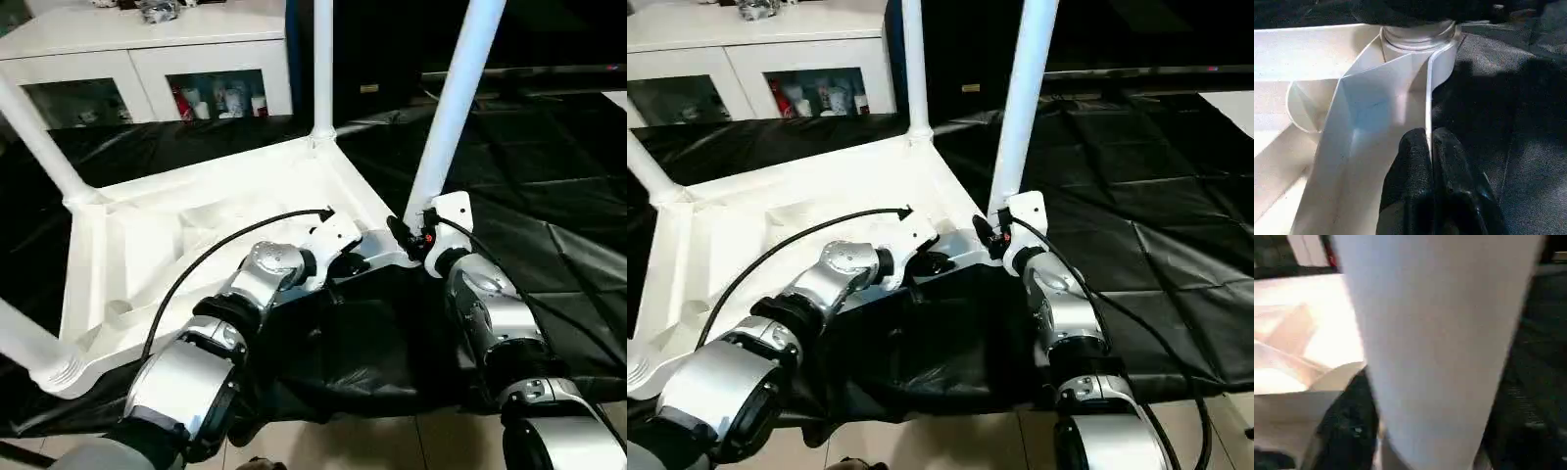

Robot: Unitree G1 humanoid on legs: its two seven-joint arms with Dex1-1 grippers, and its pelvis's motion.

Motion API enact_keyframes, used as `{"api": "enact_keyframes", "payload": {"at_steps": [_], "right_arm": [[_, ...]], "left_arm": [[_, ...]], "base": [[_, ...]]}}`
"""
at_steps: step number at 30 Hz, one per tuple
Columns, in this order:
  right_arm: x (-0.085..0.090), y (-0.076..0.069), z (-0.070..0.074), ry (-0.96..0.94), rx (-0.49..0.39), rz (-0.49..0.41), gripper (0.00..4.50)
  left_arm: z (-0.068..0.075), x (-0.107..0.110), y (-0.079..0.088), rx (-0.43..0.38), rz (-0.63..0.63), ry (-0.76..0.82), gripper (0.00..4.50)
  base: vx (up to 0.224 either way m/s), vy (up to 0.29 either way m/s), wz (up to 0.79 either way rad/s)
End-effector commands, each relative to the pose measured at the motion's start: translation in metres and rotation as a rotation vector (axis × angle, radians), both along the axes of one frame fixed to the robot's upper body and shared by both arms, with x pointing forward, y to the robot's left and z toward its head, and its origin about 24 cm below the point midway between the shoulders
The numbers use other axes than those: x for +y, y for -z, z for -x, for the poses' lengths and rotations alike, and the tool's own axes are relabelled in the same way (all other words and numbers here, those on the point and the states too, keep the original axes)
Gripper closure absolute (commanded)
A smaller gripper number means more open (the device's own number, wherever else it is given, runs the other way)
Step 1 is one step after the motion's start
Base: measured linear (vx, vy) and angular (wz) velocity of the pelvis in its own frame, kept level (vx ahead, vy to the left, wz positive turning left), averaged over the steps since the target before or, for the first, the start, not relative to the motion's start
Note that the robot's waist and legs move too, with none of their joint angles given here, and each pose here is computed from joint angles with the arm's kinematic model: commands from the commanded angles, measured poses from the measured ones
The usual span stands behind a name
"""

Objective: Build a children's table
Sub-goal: Rotate leg to tighten

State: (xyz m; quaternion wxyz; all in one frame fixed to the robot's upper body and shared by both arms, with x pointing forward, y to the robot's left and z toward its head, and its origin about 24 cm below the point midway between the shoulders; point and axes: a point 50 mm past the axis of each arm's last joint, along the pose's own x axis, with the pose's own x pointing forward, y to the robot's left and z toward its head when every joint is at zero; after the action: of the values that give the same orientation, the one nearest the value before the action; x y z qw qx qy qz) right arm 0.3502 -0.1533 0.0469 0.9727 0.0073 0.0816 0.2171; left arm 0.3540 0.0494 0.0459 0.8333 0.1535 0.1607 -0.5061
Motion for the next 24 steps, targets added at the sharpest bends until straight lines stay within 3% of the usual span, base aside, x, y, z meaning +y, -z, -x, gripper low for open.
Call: {"api": "enact_keyframes", "payload": {"at_steps": [1, 7, 11, 16, 24], "right_arm": [[0.025, 0.020, 0.015, -0.215, 0.100, -0.034, 1.39], [0.002, 0.006, 0.032, -0.577, 0.071, 0.063, 1.39], [-0.009, 0.001, 0.041, -0.700, 0.077, 0.088, 1.39], [-0.017, -0.002, 0.048, -0.784, 0.098, 0.107, 1.39], [-0.016, -0.003, 0.052, -0.832, 0.121, 0.080, 2.12]], "left_arm": [[-0.003, 0.002, -0.011, -0.041, 0.083, 0.001, 4.50], [0.006, 0.022, -0.009, -0.009, 0.065, 0.210, 4.50], [0.012, 0.033, -0.008, 0.024, 0.055, 0.301, 4.50], [0.018, 0.042, -0.008, 0.073, 0.068, 0.392, 4.50], [0.022, 0.047, -0.008, 0.093, 0.075, 0.433, 4.50]], "base": [[0.000, 0.000, 0.00], [0.000, 0.000, 0.00], [0.000, 0.000, 0.00], [0.000, 0.000, 0.00], [0.000, 0.000, 0.00]]}}
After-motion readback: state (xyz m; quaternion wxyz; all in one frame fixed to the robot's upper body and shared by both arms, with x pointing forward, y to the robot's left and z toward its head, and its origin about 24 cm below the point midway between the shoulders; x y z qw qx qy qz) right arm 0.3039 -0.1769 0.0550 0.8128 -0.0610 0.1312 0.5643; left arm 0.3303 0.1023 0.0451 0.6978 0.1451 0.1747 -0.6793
